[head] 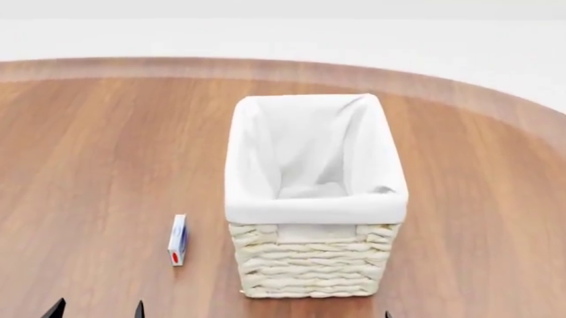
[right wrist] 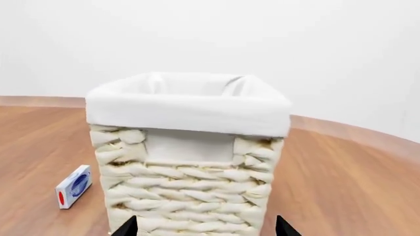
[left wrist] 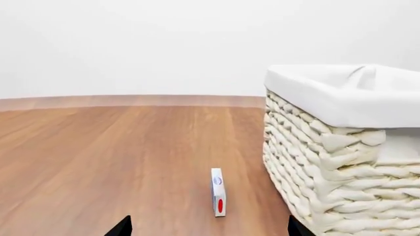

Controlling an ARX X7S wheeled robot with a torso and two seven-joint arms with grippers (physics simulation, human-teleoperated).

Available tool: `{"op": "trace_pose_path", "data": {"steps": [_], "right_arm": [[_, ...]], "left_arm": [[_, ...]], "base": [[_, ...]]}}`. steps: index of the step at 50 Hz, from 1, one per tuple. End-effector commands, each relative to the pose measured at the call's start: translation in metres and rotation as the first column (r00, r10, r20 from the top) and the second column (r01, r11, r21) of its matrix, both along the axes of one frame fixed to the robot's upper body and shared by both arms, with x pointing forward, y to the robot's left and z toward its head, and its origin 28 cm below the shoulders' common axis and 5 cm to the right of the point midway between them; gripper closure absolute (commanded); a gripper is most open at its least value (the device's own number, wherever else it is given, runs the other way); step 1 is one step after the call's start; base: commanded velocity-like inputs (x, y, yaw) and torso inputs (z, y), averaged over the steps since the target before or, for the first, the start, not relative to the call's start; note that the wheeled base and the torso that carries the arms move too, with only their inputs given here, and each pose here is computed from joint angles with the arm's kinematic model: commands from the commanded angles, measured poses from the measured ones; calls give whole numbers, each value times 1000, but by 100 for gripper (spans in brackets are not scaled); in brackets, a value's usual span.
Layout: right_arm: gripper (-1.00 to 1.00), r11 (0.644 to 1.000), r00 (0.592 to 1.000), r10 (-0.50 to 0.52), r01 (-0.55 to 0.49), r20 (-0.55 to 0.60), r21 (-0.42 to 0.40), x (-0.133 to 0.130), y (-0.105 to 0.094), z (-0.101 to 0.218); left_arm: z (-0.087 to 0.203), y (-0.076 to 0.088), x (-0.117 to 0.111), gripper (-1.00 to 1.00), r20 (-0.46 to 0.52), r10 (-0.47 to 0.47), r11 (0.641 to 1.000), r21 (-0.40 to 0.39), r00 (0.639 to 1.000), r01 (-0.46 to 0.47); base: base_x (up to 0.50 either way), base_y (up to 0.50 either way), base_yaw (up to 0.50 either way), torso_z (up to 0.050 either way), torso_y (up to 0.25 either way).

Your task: Pick up the cream cheese box, and put it in the basket.

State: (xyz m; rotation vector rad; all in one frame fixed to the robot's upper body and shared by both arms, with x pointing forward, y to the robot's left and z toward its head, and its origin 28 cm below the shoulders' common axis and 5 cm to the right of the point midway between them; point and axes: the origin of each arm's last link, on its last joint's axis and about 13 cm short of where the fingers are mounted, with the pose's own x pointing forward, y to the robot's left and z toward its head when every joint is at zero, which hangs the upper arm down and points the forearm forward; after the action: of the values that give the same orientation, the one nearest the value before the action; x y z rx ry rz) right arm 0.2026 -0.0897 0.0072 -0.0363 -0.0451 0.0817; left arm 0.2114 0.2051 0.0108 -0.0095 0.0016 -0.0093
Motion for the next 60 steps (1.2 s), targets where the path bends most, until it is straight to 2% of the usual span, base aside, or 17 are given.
{"op": "trace_pose_path", "data": {"steps": [1, 21, 22, 30, 41, 60], "right_arm": [[-100, 1000, 1000, 1, -1, -1, 1, 0, 0, -1], [-100, 1000, 1000, -6, 6, 2, -16, 1, 0, -2], [-100, 1000, 1000, 1, -1, -7, 6, 1, 0, -2], [-100, 1000, 1000, -2, 3, -12, 0, 1, 0, -1], [-100, 1000, 1000, -3, 3, -20, -3, 1, 1, -2], [-100, 1000, 999, -8, 8, -43, 9, 3, 0, -3]], "left_arm": [[-1, 0, 0, -100, -1, 0, 1000, 2, 1000, 0], [0, 0, 0, -100, 1, 4, 1000, 1, 1000, -4], [0, 0, 0, -100, 2, 4, 1000, 2, 1000, -4], [0, 0, 0, -100, 1, 3, 1000, 3, 1000, -3], [-2, -1, 1, -100, 4, -3, 1000, 24, 1000, 3], [-2, 0, 1, -100, 5, 8, 1000, 4, 1000, -8]], "base": [[156, 0, 0, 0, 0], [148, 0, 0, 0, 0], [141, 0, 0, 0, 0], [101, 0, 0, 0, 0], [1, -4, 0, 0, 0], [0, -104, 0, 0, 0]]}}
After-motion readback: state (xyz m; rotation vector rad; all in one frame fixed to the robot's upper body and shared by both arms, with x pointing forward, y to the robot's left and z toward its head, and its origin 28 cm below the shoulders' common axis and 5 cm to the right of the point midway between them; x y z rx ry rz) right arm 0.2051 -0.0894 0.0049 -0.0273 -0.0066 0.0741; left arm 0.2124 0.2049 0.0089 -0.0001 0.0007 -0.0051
